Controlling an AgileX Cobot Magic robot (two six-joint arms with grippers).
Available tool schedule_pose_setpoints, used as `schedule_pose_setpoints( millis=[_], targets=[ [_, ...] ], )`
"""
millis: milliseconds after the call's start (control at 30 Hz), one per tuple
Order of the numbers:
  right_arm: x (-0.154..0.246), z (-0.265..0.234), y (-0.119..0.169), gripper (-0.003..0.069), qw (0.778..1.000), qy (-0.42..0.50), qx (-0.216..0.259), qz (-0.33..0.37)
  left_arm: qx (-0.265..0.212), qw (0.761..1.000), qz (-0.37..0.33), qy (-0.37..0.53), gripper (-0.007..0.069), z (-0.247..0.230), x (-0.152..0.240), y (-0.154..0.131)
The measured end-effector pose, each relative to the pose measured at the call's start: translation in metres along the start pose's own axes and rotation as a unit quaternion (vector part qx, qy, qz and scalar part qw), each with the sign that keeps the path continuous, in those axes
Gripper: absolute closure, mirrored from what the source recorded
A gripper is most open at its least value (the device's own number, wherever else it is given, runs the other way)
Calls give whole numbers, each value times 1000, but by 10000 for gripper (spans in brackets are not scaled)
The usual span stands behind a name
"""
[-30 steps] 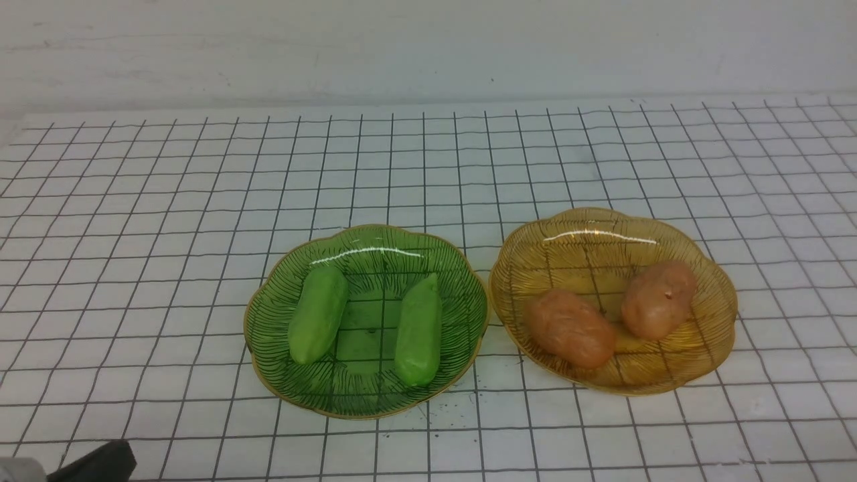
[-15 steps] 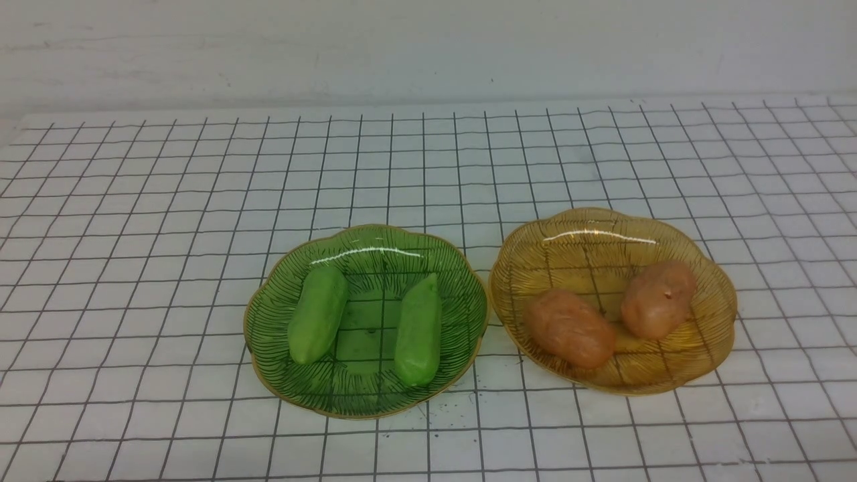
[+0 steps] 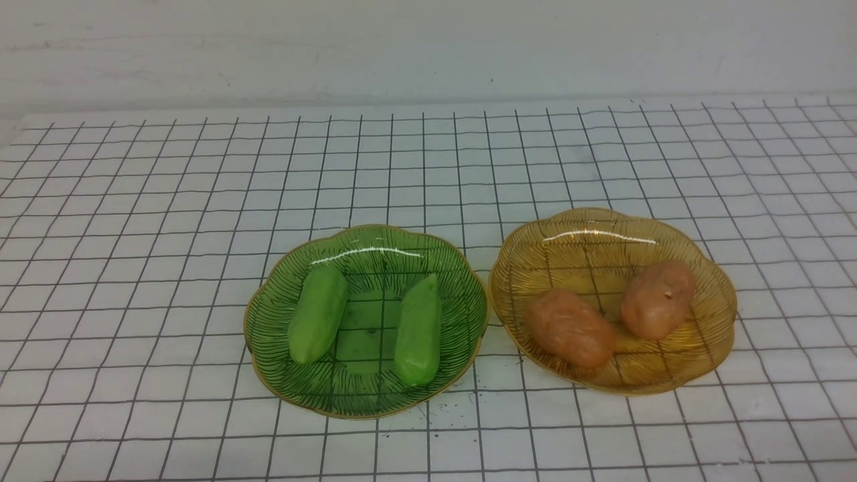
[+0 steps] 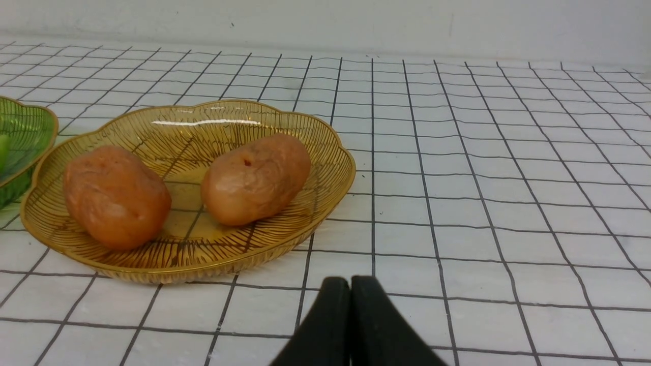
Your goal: Put different types of vegetables on the plate.
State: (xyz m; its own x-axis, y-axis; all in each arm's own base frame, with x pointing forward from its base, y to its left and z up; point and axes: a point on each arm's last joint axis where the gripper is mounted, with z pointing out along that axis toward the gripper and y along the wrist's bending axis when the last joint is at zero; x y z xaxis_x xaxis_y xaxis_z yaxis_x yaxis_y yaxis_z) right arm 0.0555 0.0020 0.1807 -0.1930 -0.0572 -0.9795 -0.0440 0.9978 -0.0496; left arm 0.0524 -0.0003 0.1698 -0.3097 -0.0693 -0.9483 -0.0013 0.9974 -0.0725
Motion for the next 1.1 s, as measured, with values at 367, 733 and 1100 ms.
schedule_pose_setpoints(
  millis=[367, 733, 1100],
  targets=[
    [0, 0, 0, 673, 1000, 0, 0, 2, 0, 1000, -4, 0, 633, 0, 0, 0],
    [0, 0, 0, 673, 1000, 0, 0, 3, 0, 1000, -5, 0, 633, 0, 0, 0],
    [0, 0, 0, 673, 1000, 0, 0, 3, 0, 1000, -5, 0, 633, 0, 0, 0]
  ],
)
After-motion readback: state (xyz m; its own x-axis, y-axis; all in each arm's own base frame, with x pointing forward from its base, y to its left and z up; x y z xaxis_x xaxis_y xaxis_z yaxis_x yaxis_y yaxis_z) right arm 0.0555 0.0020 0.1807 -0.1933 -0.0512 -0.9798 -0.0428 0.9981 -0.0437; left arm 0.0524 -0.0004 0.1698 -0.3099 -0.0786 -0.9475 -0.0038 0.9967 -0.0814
